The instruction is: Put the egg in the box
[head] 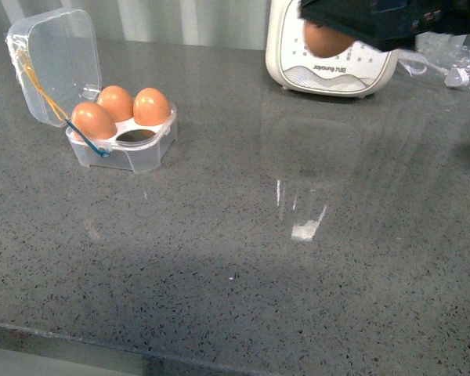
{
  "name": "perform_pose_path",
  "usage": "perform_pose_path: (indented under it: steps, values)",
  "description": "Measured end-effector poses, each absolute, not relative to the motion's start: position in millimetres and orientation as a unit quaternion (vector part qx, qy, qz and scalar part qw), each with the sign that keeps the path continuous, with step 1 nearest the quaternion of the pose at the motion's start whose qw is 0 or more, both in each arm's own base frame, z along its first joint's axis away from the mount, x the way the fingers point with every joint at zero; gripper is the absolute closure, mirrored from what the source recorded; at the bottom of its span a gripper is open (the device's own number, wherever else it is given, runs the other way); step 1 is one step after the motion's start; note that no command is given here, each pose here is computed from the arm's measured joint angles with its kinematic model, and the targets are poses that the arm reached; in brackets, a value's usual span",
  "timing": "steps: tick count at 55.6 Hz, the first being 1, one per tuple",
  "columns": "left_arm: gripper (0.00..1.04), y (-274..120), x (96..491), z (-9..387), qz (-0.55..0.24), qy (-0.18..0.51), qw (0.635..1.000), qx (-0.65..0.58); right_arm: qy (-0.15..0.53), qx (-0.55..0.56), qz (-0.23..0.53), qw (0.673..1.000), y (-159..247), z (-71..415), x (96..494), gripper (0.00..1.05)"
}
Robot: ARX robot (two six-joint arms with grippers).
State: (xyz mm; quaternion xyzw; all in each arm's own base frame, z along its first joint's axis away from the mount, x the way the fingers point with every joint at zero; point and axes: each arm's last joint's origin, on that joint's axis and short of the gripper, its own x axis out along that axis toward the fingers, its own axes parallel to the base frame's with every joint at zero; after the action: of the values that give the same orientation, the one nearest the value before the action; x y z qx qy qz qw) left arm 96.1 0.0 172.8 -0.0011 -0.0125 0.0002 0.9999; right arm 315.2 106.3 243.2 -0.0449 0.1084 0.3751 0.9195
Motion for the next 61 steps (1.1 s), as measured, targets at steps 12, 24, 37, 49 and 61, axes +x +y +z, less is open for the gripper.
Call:
perform_pose_path:
  steps: [12,24,37,49,61]
  values:
    - [0.07,0.0,96.1,172.8,0.000,-0.012,1.000,-0.001,0.116,-0.053,0.415,0.901,144.3,236.6,328.1,0.62]
    - [0.07,0.0,96.1,172.8,0.000,-0.012,1.000,-0.001,0.121,-0.054,0.417,0.899,168.9,234.8,349.0,0.62]
    - [0.07,0.0,96.1,172.8,0.000,-0.012,1.000,-0.001,0.128,-0.046,0.435,0.890,205.8,227.6,359.6,0.62]
    - [0.07,0.0,96.1,172.8,0.000,-0.012,1.000,-0.001,0.139,-0.048,0.464,0.873,236.5,221.0,353.7,0.62]
    - [0.07,0.0,96.1,172.8,0.000,-0.012,1.000,-0.001,0.151,-0.057,0.472,0.867,247.7,213.8,351.2,0.62]
